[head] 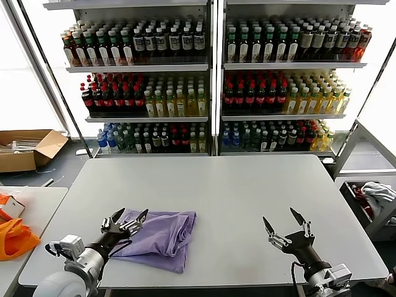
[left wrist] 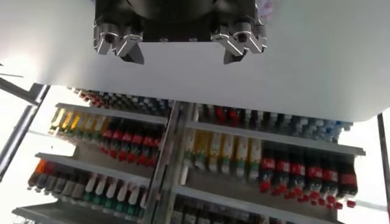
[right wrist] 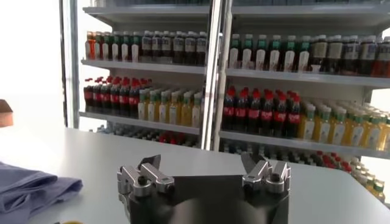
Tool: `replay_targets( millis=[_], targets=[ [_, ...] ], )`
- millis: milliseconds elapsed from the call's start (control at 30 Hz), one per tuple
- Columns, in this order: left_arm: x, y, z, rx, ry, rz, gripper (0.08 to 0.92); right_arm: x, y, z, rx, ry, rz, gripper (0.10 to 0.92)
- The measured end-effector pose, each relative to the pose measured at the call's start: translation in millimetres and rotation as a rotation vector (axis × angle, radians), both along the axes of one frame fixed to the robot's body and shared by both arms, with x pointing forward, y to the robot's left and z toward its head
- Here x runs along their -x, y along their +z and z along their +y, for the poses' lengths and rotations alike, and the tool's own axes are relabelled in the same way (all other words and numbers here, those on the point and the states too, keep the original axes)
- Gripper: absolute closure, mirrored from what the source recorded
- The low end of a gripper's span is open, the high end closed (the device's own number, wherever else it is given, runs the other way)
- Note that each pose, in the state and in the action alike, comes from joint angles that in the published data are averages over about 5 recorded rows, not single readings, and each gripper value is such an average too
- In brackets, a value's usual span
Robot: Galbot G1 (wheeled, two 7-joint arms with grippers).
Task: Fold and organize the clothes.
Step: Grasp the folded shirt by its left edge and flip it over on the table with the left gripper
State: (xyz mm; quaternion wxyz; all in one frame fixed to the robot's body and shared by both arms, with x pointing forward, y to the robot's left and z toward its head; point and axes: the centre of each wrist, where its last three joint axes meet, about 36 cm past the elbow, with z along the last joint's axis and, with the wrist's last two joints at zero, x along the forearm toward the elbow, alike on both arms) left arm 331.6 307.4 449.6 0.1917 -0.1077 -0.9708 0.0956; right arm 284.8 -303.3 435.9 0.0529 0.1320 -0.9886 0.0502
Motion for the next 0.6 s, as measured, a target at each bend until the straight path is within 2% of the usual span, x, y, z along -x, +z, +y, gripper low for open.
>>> replay_targets(
  millis=[200, 400, 500, 600],
  targets=[
    [1.0, -21.7, 17.2, -0.026, 0.079, 0.071, 0.177, -0.8, 1.1, 0.5, 0.002, 0.005, -0.002, 0.2],
    [-1.0, -40.6, 23.3, -0.03, 0.114, 0.125, 0.18, -0.4, 3.6, 1.3, 0.002, 0.007, -0.006, 0.2],
    [-1.4, -48.5, 22.7, -0.024, 0.118, 0.146, 0.221, 0.3, 4.1, 1.3, 0.001, 0.005, -0.006, 0.2],
    [-2.3, -53.6, 20.9, -0.016, 0.117, 0.158, 0.297, 0.9, 4.2, 2.1, -0.001, 0.004, -0.007, 0.2]
  ],
)
